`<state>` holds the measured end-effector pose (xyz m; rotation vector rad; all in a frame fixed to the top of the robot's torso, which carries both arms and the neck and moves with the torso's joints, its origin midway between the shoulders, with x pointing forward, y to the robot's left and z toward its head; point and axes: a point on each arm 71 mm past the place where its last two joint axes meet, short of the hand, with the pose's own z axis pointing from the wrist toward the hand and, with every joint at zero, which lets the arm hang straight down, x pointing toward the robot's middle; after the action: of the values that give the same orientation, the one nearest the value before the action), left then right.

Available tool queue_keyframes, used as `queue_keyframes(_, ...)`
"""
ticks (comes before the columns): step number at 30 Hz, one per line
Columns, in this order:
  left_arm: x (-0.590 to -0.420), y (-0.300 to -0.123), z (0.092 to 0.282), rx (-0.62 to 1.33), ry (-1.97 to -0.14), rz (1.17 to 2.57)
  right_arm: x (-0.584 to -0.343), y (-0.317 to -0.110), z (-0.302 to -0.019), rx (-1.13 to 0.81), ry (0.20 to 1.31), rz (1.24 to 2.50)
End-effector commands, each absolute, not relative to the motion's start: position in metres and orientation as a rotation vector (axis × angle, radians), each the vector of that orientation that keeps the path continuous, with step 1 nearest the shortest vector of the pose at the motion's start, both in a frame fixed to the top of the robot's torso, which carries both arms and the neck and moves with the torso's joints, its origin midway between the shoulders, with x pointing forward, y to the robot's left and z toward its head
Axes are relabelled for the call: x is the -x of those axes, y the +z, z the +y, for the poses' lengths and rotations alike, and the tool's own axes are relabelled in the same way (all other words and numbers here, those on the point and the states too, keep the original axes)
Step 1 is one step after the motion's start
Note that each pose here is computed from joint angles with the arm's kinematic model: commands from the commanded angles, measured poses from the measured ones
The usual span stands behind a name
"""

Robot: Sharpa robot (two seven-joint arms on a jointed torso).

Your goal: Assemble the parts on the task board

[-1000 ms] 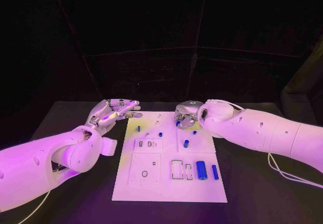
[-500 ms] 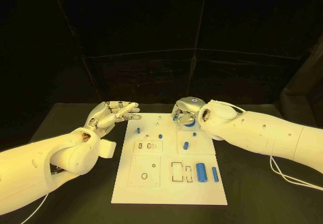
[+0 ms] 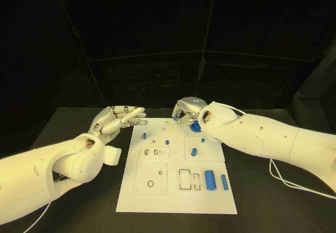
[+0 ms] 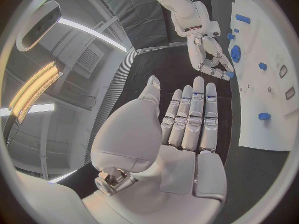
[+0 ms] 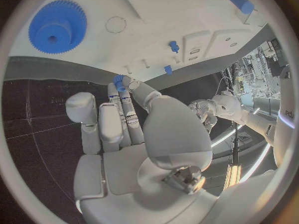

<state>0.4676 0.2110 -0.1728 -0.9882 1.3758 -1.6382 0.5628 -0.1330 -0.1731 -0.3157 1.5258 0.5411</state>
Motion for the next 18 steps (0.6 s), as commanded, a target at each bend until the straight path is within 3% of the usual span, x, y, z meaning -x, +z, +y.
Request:
queue_keyframes(1, -0.467, -0.171, 0.208, 0.985, -1.653, 1.376, -0.567, -0.174, -0.128, 0.309, 0.532, 1.546)
queue_keyframes(18, -0.468, -0.17, 0.206, 0.982, -1.66, 1.378, -0.573, -0.179, -0.103, 0.335, 0.52, 1.586)
